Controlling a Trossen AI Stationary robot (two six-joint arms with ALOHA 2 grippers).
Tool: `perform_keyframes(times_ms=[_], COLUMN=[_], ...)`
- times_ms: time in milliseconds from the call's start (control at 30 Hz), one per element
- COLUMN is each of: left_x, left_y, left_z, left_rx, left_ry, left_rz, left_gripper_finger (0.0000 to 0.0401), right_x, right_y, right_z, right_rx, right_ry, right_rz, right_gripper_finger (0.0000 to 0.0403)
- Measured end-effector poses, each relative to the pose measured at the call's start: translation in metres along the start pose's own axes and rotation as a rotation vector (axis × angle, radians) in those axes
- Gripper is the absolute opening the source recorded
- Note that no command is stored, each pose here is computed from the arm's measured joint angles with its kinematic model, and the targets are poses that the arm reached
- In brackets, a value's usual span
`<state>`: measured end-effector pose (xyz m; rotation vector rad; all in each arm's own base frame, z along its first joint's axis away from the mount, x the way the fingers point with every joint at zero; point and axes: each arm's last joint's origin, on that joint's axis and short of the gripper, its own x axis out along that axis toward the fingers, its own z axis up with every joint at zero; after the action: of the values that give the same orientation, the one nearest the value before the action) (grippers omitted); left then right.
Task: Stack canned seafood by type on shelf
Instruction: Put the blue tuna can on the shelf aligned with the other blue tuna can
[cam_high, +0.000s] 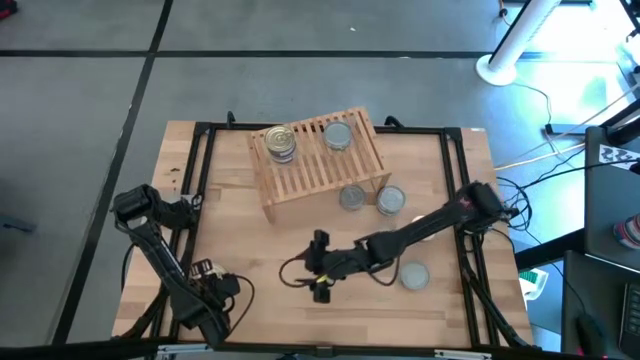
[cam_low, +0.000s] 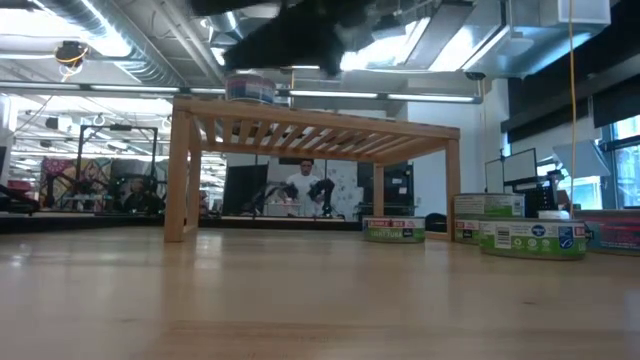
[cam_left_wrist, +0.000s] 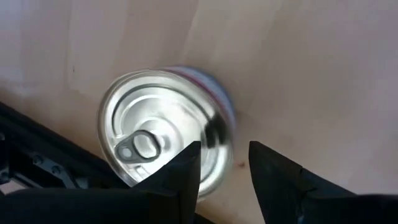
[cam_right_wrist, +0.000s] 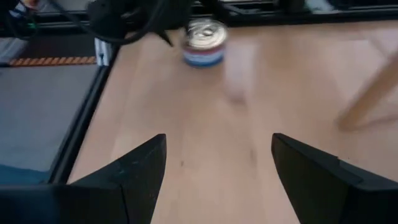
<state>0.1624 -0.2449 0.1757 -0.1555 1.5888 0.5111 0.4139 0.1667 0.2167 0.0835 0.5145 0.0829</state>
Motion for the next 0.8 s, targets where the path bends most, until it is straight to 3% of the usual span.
perform_keyframes(times_ms=[400, 800], left_x=[0.006, 0.005], left_y=[0.003, 0.001], left_z=[-0.001, 0.006], left_rx=[0.014, 0.113], left_ry=[0.002, -0.001], left_rz=[0.023, -0.018], left_gripper_finger=[0.0113, 0.0030], right_x=[0.059, 0.063], right_y=[-0.001, 0.001], right_z=[-0.062, -0.061], right_rx=[-0.019, -0.006], right_ry=[0.069, 0.022], right_rz=[-0.013, 0.000], right_gripper_finger=[0.0289, 0.0289])
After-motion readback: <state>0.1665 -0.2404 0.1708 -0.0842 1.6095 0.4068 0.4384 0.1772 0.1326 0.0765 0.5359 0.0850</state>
